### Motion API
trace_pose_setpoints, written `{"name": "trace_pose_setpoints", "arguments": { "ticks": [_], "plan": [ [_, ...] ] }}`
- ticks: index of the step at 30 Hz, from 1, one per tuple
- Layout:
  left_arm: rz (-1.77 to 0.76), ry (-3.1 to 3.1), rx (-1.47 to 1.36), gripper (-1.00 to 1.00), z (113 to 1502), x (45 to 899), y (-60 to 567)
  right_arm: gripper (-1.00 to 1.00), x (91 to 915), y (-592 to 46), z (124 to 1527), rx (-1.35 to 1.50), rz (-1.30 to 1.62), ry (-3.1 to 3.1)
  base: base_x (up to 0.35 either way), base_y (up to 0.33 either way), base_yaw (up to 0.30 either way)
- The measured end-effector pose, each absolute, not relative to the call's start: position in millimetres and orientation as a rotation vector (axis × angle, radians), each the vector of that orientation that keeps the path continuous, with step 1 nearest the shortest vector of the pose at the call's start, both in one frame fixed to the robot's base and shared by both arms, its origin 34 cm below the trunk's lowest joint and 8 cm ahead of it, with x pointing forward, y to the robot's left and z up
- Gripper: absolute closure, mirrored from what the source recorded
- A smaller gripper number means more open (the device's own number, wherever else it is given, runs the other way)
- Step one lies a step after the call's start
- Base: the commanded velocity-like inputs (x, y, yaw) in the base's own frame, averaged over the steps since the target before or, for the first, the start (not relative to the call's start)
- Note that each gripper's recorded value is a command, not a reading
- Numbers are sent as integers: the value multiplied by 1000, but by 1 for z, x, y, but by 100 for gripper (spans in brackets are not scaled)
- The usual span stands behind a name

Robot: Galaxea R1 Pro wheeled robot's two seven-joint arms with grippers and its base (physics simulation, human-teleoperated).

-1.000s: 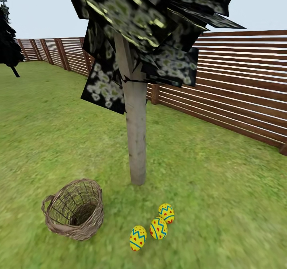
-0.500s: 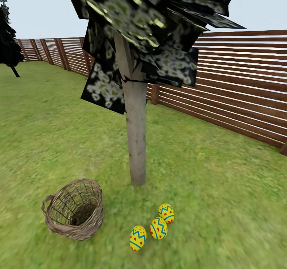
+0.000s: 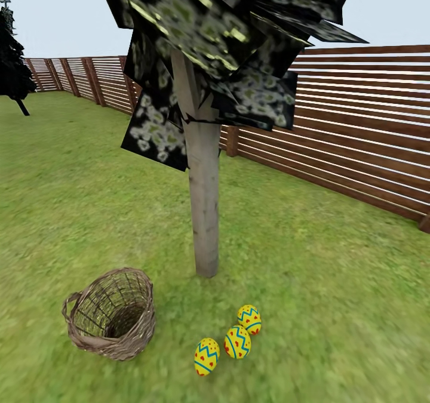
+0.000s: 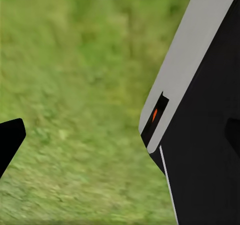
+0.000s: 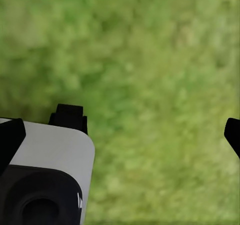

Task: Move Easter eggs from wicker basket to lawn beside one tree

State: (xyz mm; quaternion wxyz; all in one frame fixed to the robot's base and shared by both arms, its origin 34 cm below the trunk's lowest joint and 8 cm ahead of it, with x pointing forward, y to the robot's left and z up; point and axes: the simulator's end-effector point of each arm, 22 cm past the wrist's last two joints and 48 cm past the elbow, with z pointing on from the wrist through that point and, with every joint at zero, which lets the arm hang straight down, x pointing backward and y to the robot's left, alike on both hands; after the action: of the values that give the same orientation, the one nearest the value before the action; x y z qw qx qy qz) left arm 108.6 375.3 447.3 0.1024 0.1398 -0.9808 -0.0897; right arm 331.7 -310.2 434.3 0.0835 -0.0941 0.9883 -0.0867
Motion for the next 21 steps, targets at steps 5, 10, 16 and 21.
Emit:
{"name": "trace_pose_setpoints", "arguments": {
  "ticks": [5,10,16,21],
  "plan": [
    [-265,-2895,412,-100,447,109,375,-100,331,-310,434,-281,-259,2950,0,0,0],
    [-265,-2895,412,-100,447,109,375,-100,331,-310,434,-281,-259,2950,0,0,0],
    [-265,-2895,413,-100,447,109,375,-100,331,-310,434,-282,-259,2950,0,0,0],
    [-265,-2895,413,-100,447,109,375,-100,331,-310,434,-282,-259,2950,0,0,0]
  ]
}}
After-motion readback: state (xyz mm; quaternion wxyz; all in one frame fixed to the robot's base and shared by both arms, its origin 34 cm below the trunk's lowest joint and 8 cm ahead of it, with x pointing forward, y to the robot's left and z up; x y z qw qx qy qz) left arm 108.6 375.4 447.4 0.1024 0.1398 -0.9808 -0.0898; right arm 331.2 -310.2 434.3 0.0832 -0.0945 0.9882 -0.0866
